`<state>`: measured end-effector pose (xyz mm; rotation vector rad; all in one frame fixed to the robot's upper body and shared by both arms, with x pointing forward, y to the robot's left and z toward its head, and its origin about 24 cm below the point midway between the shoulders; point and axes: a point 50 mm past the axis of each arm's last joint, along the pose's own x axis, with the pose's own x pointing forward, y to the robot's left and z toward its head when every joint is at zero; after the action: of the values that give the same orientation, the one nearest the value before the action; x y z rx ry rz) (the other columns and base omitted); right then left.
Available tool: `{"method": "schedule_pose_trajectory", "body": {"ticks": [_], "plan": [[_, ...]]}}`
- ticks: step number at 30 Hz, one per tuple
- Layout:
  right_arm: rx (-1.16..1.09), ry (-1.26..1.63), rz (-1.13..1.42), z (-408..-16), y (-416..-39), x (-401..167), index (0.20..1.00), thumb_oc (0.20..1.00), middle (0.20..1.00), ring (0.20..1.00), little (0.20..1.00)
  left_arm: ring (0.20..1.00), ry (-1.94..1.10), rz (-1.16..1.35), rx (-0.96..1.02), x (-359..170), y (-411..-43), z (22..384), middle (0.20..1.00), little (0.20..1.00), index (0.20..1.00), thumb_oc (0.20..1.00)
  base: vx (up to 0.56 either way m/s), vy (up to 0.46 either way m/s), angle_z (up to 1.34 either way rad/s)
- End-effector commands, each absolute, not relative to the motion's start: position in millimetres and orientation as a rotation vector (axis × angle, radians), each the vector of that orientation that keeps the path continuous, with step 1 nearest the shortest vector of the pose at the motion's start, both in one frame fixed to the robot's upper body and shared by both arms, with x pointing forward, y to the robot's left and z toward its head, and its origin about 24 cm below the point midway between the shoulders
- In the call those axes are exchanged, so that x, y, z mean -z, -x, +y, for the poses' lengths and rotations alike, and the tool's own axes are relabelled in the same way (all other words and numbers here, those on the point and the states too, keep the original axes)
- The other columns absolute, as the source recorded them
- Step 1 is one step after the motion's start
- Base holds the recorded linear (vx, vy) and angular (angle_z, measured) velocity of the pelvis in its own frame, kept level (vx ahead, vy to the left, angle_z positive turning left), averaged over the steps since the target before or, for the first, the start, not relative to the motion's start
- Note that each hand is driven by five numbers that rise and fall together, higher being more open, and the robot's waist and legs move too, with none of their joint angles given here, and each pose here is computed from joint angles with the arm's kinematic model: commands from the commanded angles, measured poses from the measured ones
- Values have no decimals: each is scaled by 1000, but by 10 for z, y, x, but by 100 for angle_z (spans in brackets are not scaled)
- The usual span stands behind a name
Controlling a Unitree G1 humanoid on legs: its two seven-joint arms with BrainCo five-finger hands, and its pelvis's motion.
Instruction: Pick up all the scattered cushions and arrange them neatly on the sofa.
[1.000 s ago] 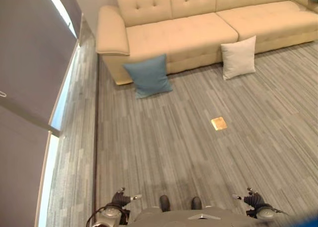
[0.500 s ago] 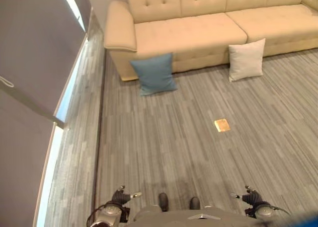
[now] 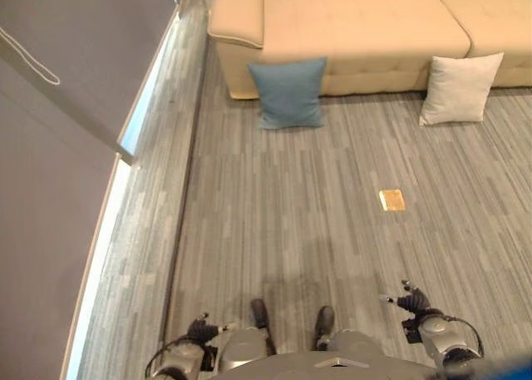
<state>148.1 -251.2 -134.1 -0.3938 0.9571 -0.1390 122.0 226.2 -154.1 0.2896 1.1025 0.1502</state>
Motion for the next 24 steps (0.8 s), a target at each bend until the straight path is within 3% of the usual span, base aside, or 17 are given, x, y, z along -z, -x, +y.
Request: {"method": "schedule_pose_trajectory", "body": {"ticks": [1, 10, 18, 24], "plan": [[80, 451, 921, -2464, -1596, 1298, 1000, 1000, 1000, 1000, 1000, 1000, -337, 1068, -166, 1491, -1303, 2350, 1000, 1000, 1000, 1000, 104, 216, -23], [50, 458, 878, -2405, -1705, 1251, 1000, 1000, 1000, 1000, 1000, 1000, -370, 1027, -155, 1431, -1438, 2390, 1000, 1000, 1000, 1000, 197, 54, 12], [46, 478, 892, -2489, -1620, 1256, 1000, 1000, 1000, 1000, 1000, 1000, -377, 1049, -128, 1469, -1368, 2358, 1000, 1000, 1000, 1000, 334, -155, 27], [94, 437, 933, -2571, -1541, 1285, 1000, 1000, 1000, 1000, 1000, 1000, -342, 984, -118, 1394, -1592, 2291, 1000, 1000, 1000, 1000, 216, -274, 42]]}}
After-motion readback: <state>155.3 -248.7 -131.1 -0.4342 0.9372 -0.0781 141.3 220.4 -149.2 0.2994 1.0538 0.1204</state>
